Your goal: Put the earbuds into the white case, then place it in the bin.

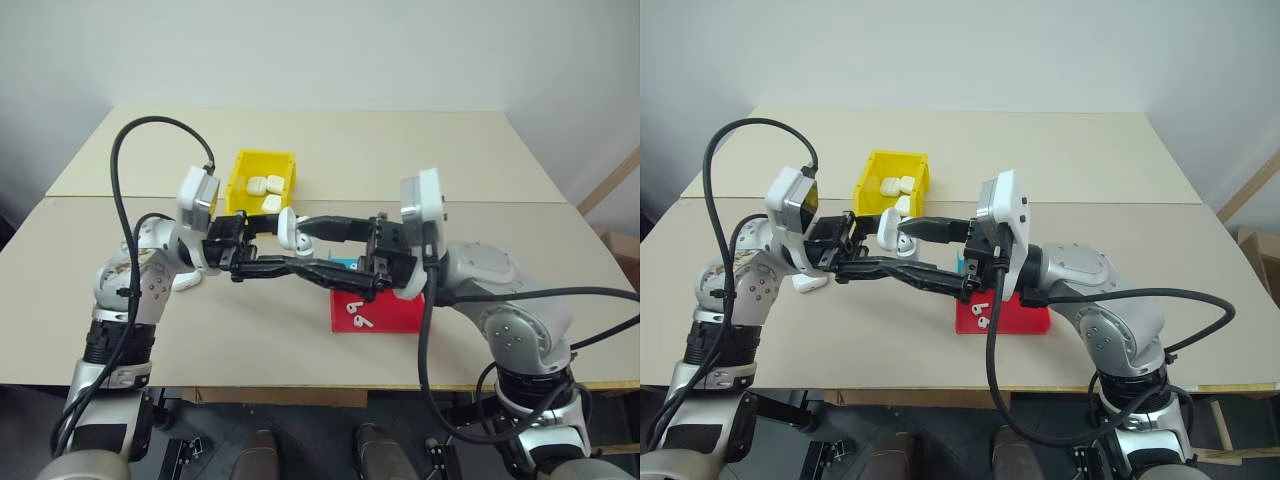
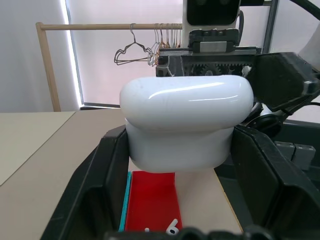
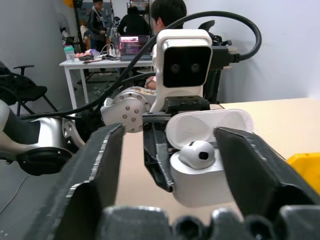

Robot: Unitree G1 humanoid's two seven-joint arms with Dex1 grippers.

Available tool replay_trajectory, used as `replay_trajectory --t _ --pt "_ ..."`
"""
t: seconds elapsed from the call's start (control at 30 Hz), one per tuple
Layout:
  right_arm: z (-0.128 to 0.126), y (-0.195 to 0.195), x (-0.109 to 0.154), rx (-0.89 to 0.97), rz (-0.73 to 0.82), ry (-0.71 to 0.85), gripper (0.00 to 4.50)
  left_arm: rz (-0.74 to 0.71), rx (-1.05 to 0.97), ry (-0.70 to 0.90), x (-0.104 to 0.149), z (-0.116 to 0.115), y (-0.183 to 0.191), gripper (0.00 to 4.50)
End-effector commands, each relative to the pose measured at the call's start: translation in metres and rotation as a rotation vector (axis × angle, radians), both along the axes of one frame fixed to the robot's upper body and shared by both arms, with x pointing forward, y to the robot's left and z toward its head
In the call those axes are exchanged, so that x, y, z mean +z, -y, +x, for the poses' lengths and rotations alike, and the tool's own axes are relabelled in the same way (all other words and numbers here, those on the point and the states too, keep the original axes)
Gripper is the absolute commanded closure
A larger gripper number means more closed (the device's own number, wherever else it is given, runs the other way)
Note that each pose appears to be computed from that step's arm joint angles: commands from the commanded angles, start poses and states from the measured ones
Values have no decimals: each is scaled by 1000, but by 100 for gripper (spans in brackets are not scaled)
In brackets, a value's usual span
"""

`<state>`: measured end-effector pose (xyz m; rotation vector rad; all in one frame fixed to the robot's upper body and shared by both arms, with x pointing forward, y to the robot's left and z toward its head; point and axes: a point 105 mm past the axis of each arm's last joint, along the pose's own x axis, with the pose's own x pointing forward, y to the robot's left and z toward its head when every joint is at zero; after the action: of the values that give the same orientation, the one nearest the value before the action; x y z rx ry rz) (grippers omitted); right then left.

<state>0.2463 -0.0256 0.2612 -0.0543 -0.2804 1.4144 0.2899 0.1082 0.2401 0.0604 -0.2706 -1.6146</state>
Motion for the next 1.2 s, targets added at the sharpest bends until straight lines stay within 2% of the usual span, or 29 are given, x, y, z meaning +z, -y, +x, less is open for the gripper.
replay_trajectory --t 0.03,0.47,0.57,0.87,1.03,1.2 --pt "0 8 8 -34 17 36 62 -8 -37 59 14 -6 2 174" --pt "-13 30 14 78 -21 31 62 6 -64 66 12 -2 6 174" --pt "-3 41 21 45 -41 41 120 20 -88 70 11 -2 8 174" --pt "15 53 64 89 -302 270 437 107 -163 51 -3 1 26 174" --pt "29 35 68 96 -530 475 444 117 -167 40 -7 1 36 174" --pt "38 12 63 197 -726 676 444 116 -180 34 -9 1 36 174"
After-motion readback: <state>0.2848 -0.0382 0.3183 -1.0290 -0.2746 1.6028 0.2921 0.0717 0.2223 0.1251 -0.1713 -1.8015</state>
